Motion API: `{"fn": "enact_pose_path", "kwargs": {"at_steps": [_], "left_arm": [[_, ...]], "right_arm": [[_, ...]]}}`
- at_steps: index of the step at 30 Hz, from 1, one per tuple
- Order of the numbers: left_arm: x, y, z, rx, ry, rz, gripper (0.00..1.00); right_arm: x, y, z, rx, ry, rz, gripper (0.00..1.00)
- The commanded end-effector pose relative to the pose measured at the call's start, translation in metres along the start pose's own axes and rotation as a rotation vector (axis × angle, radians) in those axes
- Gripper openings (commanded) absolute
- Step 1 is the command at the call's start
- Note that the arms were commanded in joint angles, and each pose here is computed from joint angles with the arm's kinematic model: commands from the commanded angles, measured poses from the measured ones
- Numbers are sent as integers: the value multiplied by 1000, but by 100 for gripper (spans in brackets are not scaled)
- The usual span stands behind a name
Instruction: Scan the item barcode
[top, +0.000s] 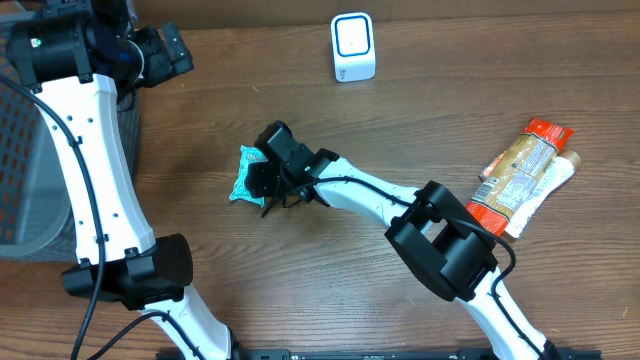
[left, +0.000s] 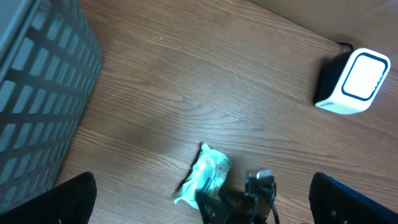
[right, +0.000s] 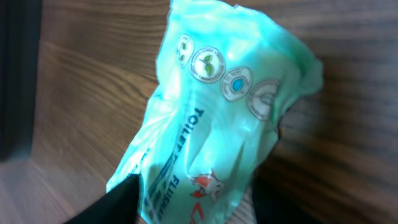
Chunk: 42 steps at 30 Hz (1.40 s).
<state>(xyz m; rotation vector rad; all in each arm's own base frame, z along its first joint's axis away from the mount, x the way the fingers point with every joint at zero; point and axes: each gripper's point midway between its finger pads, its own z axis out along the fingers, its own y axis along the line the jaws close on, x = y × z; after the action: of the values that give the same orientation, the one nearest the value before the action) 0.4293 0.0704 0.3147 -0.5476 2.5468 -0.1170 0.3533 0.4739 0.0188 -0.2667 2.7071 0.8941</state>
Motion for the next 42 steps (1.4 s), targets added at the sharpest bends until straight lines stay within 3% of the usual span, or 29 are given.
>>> {"fn": "enact_pose_path", "kwargs": {"at_steps": [1, 5, 10, 14, 19, 22, 27, 35, 36, 39, 42], "left_arm": [[-3, 0, -3, 0, -16, 2, 100], [-3, -1, -3, 2, -15, 5, 100], [-3, -1, -3, 2, -15, 5, 100], [-3, -1, -3, 2, -15, 5, 100], [-3, -1, -3, 2, -15, 5, 100], [-3, -1, -3, 2, -15, 5, 100], [-3, -1, -3, 2, -15, 5, 100], [-4, -2, -3, 3, -18, 5, 100], [-4, -2, -3, 3, -18, 5, 100], [-4, -2, -3, 3, -18, 5, 100], [-4, -2, -3, 3, -18, 5, 100]], "right_arm": [[5, -17, 13, 70, 2, 17, 37], [8, -32, 4, 107, 48, 51, 4], [-16, -49, -47, 169, 74, 30, 4], [-40, -69, -116, 315, 44, -14, 4], [-49, -109, -192, 719, -39, -65, 4], [-39, -143, -218, 993, -12, -140, 4], [1, -197, -220, 1296, 230, -212, 4], [31, -186, -174, 1222, 320, -260, 4], [34, -179, -169, 1210, 327, -295, 4], [48, -157, -157, 1168, 373, -424, 36], [62, -137, -146, 1144, 374, -501, 50]]}}
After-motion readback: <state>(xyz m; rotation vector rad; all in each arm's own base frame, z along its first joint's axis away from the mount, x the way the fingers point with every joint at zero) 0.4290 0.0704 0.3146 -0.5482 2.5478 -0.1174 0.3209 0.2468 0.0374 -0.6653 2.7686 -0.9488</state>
